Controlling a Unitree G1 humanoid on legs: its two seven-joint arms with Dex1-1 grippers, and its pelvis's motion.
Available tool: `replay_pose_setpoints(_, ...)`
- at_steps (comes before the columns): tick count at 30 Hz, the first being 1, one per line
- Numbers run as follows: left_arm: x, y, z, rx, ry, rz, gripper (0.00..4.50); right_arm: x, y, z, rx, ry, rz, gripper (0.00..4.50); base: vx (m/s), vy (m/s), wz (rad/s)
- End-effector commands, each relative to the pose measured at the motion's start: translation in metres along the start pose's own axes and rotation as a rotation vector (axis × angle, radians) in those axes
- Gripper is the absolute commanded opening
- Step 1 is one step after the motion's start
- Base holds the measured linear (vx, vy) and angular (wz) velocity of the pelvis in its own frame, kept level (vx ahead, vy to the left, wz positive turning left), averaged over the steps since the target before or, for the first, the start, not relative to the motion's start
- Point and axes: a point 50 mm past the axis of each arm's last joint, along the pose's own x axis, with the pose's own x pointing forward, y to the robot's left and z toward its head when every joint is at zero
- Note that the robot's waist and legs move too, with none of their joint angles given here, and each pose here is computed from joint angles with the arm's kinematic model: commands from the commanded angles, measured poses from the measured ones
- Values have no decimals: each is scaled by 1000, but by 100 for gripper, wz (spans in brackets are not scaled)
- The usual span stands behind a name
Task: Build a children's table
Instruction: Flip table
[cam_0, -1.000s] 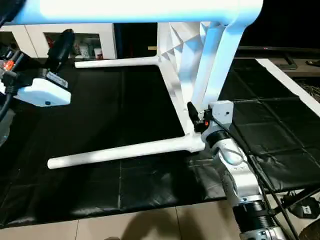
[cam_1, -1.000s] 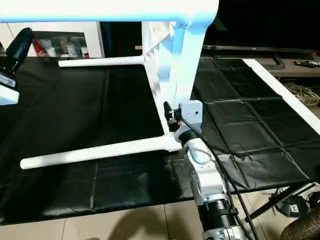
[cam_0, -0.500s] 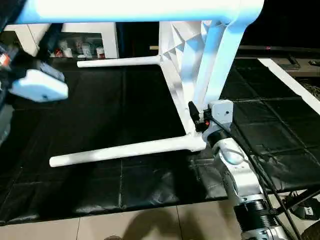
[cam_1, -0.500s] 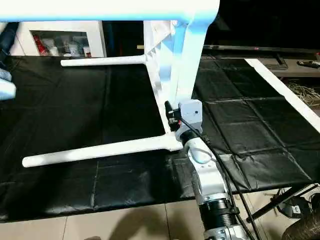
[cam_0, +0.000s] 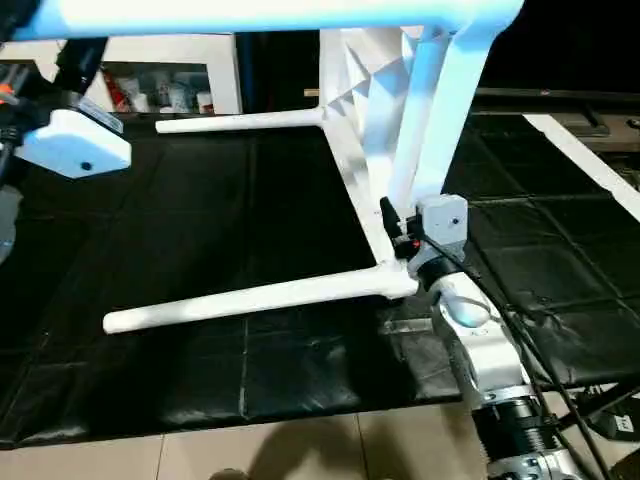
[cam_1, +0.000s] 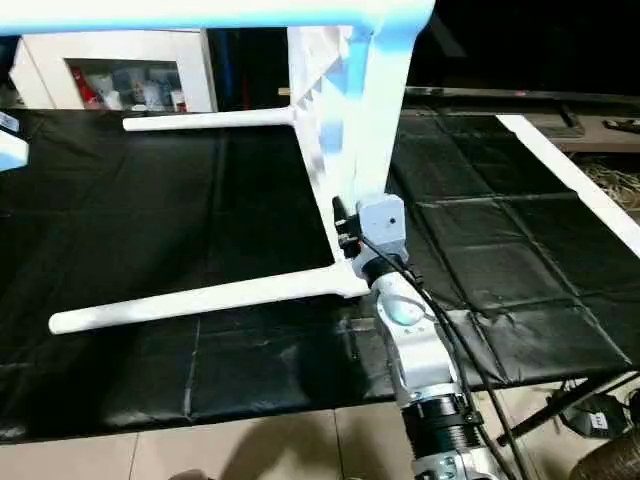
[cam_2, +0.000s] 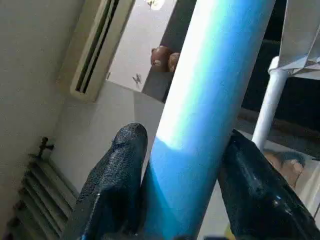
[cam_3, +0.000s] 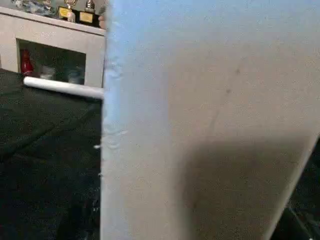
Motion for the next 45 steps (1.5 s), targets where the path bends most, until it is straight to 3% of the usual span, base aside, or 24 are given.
replay_pose_setpoints(1,1,6,-4,-118,37,68,198,9,-7,35,-161,-130,43,190,0,0,0)
replay_pose_setpoints(2,1,6,-4,-118,37,68,198,9,-7,35,-161,-130,43,190,0,0,0)
replay_pose_setpoints(5,-8,10,-26,-229,166,135,198,16,-25,58,-197,-198,57,190,0,0,0)
replay_pose_setpoints(6,-8,10,-26,-229,166,135,198,16,-25,58,-197,-198,57,190,0,0,0)
replay_pose_setpoints(7,-17,12,-41,-292,253,194,198,20,-37,75,-215,-231,76,190,0,0,0)
replay_pose_setpoints(10,-29,9,-53,-358,340,230,198,24,-50,93,-230,-258,93,190,0,0,0)
replay_pose_setpoints(13,-47,-3,-68,-508,484,263,198,30,-64,121,-181,-293,116,190,0,0,0)
replay_pose_setpoints(14,-49,-6,-70,-535,504,261,198,31,-65,124,-178,-296,120,190,0,0,0)
replay_pose_setpoints(19,-57,-27,-74,-678,587,207,198,31,-51,128,-210,-232,321,190,0,0,0)
replay_pose_setpoints(20,-57,-31,-73,-699,596,194,198,30,-47,127,-217,-225,354,245,0,0,0)
replay_pose_setpoints(21,-57,-31,-73,-699,596,194,198,30,-47,127,-217,-225,355,259,0,0,0)
replay_pose_setpoints(31,-62,-36,-75,-756,687,200,198,30,-42,129,-220,-219,375,342,0,0,0)
replay_pose_setpoints(37,-70,-38,-79,-774,777,254,198,28,-38,139,-213,-292,407,394,0,0,0)
replay_pose_setpoints(42,-67,-38,-76,-778,771,242,198,26,-36,145,-207,-341,422,433,0,0,0)
replay_pose_setpoints(44,-65,-39,-74,-787,757,229,193,23,-35,155,-166,-425,426,447,0,0,0)
replay_pose_setpoints(45,-63,-39,-72,-804,729,221,188,18,-33,168,-85,-513,446,450,0,0,0)
